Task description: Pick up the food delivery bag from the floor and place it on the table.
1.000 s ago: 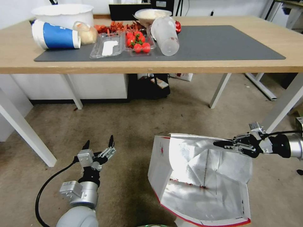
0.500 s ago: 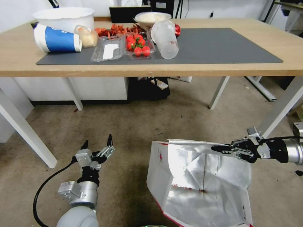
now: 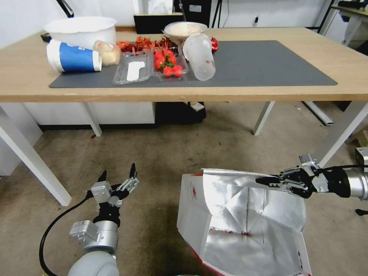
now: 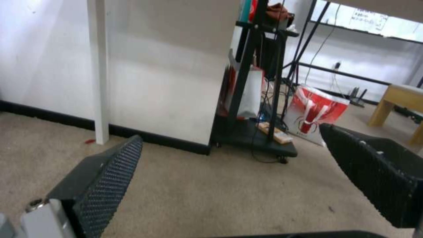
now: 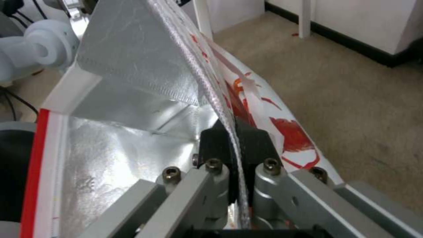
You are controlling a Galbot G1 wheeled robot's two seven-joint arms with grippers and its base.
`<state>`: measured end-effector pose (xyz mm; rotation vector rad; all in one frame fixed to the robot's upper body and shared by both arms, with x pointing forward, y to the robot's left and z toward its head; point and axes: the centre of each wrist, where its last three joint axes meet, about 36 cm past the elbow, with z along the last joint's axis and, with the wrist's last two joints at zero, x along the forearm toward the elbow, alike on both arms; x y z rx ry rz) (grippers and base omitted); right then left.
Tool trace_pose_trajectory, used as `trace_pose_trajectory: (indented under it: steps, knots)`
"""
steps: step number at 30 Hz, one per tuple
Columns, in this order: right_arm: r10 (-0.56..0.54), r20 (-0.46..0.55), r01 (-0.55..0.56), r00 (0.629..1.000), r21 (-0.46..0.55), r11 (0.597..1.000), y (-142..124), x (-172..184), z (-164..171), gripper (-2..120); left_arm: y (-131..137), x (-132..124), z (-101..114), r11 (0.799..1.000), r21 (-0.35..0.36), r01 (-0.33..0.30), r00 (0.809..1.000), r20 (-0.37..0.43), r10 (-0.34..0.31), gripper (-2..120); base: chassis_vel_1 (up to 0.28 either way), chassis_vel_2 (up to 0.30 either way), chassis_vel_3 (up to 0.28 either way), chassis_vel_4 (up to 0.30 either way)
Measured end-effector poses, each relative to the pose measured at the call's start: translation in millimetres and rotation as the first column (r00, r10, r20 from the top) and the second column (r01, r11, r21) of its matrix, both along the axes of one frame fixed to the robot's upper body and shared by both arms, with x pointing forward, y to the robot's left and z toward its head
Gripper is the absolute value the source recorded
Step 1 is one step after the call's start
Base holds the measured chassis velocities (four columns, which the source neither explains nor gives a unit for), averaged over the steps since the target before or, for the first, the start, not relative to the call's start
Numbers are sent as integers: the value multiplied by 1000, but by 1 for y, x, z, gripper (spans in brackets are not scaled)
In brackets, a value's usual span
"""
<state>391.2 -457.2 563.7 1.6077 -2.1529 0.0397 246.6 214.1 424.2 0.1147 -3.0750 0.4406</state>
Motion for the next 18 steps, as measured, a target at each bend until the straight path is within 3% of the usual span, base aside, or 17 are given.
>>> trace_pose_trajectory:
  steps: [18]
  knots:
    - [30, -27, -29, 999, 35, 999, 7, -5, -1, 0, 0, 0, 1, 1000, 0, 1, 1000, 4, -1, 100, 0, 0, 0, 0]
